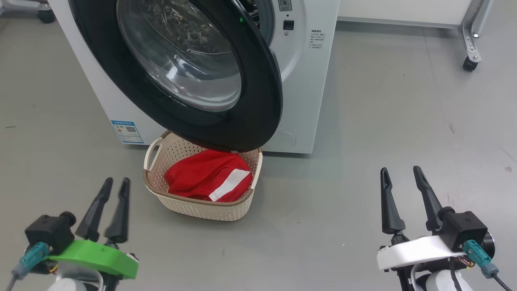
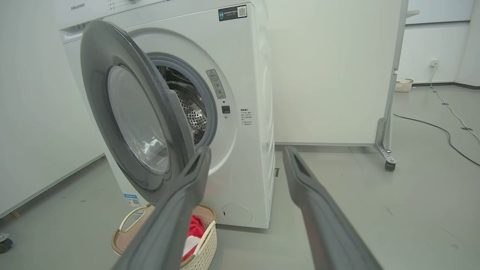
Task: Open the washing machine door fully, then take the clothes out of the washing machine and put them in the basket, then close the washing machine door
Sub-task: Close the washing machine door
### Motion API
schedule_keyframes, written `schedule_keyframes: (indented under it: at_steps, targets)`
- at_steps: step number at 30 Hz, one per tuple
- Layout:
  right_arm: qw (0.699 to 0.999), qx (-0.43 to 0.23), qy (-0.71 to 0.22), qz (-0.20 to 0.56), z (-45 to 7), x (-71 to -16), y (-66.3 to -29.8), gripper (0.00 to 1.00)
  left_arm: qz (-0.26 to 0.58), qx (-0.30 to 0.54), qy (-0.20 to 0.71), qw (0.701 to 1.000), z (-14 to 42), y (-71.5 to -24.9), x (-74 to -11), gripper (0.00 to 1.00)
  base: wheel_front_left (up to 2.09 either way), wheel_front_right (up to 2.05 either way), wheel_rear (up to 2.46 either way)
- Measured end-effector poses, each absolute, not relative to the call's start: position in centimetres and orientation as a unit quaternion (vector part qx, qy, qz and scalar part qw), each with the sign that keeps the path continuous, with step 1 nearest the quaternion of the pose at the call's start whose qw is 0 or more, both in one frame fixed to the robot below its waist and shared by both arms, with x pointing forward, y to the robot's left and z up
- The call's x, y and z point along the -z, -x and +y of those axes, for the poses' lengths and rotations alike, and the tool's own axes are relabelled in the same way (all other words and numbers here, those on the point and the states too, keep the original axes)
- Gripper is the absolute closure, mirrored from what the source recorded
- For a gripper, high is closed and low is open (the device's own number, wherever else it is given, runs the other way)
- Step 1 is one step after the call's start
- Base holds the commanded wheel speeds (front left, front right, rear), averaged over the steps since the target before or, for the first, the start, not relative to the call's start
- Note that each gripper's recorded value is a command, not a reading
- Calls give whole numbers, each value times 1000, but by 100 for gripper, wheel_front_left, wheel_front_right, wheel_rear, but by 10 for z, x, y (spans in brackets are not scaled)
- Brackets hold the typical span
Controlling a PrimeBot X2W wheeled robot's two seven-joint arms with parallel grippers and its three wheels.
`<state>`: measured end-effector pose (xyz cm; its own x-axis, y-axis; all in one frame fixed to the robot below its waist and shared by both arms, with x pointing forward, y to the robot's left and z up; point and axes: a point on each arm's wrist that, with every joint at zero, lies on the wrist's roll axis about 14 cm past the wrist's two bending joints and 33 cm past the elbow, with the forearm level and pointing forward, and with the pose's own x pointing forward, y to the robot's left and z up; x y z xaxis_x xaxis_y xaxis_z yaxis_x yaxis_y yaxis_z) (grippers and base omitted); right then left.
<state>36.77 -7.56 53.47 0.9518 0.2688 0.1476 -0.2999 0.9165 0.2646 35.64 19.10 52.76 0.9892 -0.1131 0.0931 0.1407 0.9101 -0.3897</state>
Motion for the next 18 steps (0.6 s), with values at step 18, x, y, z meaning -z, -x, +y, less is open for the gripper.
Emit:
schedule_keyframes:
  at_steps: [18]
  targets:
    - [976, -155, -149, -45, -67, -530, -369, 0, -26, 61, 173, 983, 183, -352, -514, 0, 0, 0, 0]
